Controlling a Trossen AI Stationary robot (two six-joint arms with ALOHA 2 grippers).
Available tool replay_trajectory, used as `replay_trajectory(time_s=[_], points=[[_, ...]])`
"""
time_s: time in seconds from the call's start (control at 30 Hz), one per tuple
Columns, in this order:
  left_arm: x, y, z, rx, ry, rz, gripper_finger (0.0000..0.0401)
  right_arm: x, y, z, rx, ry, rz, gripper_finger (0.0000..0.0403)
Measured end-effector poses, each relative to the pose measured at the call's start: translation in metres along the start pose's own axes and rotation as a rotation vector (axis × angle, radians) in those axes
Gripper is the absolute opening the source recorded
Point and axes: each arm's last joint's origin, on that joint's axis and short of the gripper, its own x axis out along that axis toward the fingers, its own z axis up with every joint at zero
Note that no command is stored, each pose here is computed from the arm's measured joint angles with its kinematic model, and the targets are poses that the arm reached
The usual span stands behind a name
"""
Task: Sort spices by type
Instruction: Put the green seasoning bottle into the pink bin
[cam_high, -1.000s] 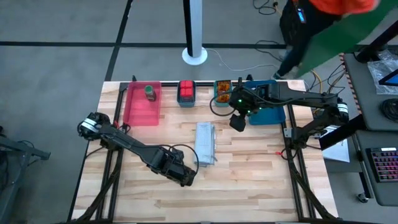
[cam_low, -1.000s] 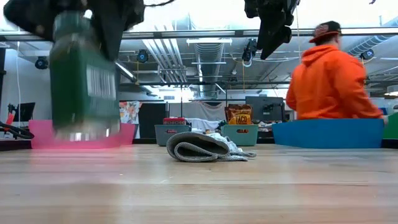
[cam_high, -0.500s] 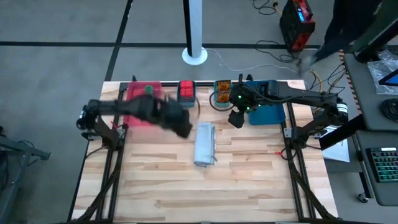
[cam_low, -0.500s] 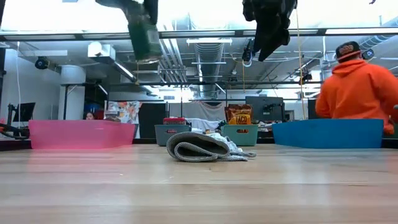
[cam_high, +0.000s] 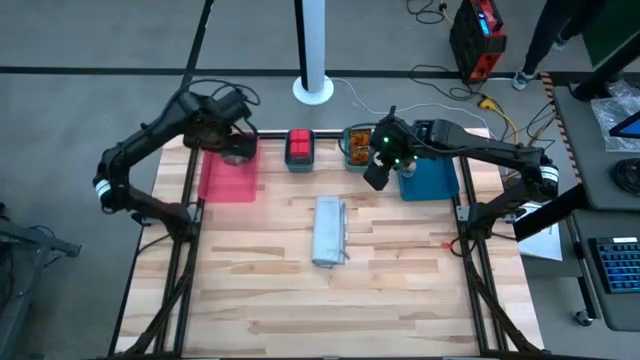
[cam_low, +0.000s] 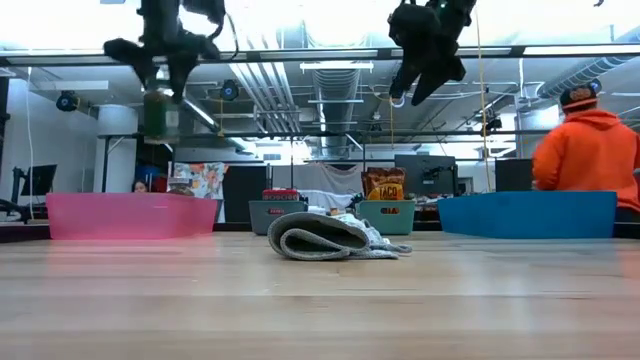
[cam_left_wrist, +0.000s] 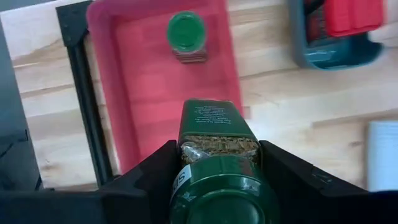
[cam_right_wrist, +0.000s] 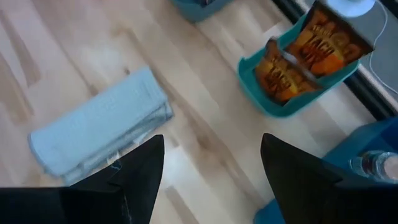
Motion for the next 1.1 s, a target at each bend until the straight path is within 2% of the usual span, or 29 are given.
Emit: replay_trajectory(time_s=[0.27, 0.4, 0.63, 0.8, 0.93, 1.1], points=[[0.065, 0.025, 0.005, -0.074, 0.041, -0.084, 0.0180, 0.007, -0.012, 0.011, 0.045, -0.044, 0.006, 0.0242], [0.093, 0.031, -0.003, -0.092, 0.111, -0.037, 0.0180, 0.012, -0.020, 0.014, 0.070, -0.030, 0.015, 0.0240], [0.131, 0.037, -0.006, -0.147, 0.104, -0.041, 0.0180, 0.019, -0.027, 0.016, 0.086, -0.017, 0.004, 0.0248], [0.146, 0.040, -0.010, -0.182, 0.165, -0.026, 0.0181, 0.020, -0.032, 0.017, 0.098, -0.012, 0.009, 0.0246], [0.152, 0.040, -0.010, -0.180, 0.169, -0.020, 0.0198, 0.020, -0.035, 0.018, 0.100, -0.013, 0.006, 0.0241], [0.156, 0.037, -0.007, -0.168, 0.153, -0.031, 0.0195, 0.020, -0.038, 0.018, 0.096, -0.014, 0.003, 0.0243]])
